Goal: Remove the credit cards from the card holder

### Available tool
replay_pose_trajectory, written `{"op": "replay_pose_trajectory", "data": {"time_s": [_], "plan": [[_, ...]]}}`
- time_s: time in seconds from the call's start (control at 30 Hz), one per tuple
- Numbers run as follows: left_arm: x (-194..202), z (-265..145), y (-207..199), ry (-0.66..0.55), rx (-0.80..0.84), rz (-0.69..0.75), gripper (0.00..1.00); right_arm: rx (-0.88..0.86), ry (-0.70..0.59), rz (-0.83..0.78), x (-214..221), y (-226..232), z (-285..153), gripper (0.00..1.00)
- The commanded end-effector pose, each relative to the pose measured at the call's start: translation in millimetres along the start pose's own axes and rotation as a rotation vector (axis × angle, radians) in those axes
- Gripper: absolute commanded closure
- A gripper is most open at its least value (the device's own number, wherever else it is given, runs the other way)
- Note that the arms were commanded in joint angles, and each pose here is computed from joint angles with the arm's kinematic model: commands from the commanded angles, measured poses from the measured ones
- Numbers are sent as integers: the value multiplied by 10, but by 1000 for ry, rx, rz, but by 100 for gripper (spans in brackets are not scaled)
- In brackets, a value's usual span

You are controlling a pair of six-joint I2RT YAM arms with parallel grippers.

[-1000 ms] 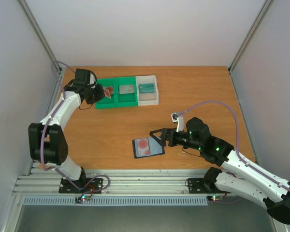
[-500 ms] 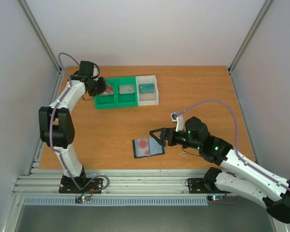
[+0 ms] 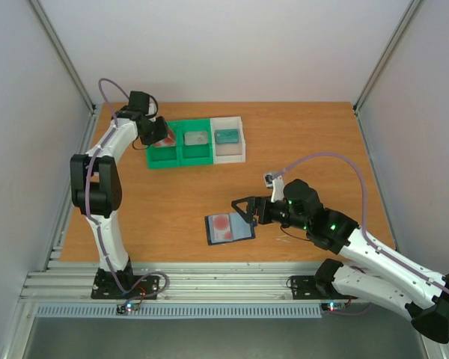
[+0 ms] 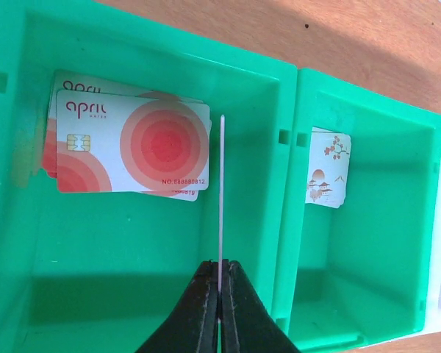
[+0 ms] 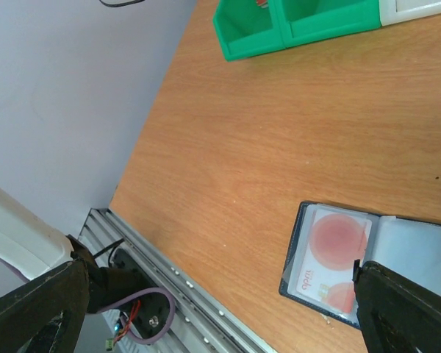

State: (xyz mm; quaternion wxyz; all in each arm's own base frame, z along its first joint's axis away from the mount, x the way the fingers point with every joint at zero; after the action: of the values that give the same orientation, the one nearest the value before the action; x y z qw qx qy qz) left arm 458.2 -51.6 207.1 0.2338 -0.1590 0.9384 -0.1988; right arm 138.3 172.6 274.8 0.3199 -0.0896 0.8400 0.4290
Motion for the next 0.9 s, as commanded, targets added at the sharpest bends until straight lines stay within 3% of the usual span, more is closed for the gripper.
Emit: {"op": "replay_pose_trajectory", "data": {"time_s": [0.0,0.87], "plan": [[-114,31,-22,-14,12,24,96,-4,-38,-25,-105,92,-31,1],[-199,314,61,-2,-45,62,95,57,-34,-26,-172,84,83,2]]}}
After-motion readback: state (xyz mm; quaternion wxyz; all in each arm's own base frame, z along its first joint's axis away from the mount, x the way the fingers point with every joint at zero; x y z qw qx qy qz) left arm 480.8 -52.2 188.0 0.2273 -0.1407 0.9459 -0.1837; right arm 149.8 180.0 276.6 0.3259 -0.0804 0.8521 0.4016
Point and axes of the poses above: each gripper's point midway between its finger pads, its own z axis out along the fingers, its own y axis along the line the jaws close on, x = y × z, the point moved 10 cm from there along -z, back along the fingers, and after that the axes turned 1 degree about -z, right-handed, at the moved point
